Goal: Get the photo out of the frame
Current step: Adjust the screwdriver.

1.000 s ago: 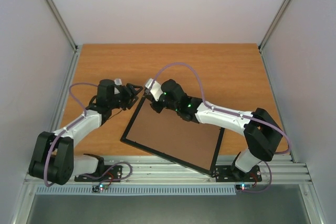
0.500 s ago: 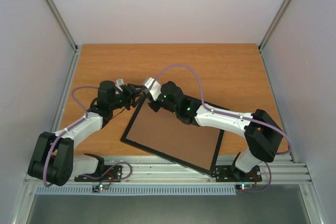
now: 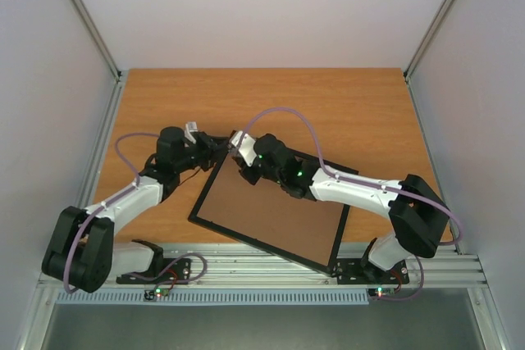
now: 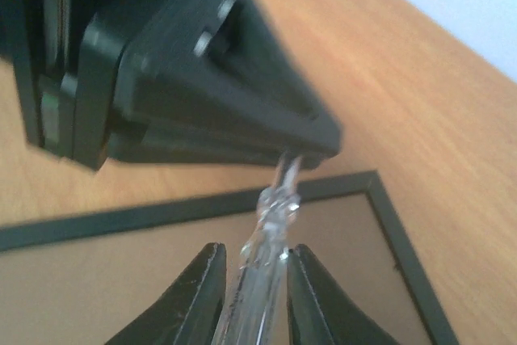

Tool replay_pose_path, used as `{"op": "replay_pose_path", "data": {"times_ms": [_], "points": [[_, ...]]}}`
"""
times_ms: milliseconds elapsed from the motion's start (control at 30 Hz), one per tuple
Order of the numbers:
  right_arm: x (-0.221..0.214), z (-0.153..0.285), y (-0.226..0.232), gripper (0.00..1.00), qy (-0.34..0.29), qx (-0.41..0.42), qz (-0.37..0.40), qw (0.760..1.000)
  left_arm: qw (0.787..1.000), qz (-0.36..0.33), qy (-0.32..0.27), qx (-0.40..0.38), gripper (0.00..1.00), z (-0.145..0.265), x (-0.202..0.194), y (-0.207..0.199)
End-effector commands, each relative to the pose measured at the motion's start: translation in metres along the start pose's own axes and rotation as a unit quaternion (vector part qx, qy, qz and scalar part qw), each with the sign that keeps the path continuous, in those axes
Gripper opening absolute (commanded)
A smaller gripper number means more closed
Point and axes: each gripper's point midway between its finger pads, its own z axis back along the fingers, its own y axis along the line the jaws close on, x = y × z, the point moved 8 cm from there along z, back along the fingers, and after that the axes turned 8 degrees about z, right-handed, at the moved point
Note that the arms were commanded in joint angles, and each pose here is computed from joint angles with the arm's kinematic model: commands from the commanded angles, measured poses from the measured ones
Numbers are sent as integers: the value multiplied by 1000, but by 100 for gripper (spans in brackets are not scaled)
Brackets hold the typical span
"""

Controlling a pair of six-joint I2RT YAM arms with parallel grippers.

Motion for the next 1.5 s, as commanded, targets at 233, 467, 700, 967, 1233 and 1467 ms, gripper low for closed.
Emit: {"op": "replay_pose_path", "data": {"times_ms": [233, 467, 700, 967, 1233, 1467], "points": [[12, 28, -1, 45, 91, 60, -48, 993, 981, -183, -57, -15, 1, 11, -13, -22], [12, 18, -9, 45, 128, 27, -75, 989, 978, -198, -64, -13, 0, 11, -16, -22], [12, 7, -4, 42, 146, 46, -99, 983, 976, -203, -71, -20, 0, 12, -16, -24], [10, -6, 1, 42, 158, 66, -129, 977, 977, -201, -74, -19, 0, 10, -15, -22], [5, -17, 0, 28, 173, 48, -134, 975, 978, -194, -75, -19, 1, 8, -14, -19], [-2, -24, -5, 3, 202, 45, -111, 972, 977, -199, -79, 8, 4, 4, -10, -9]]}}
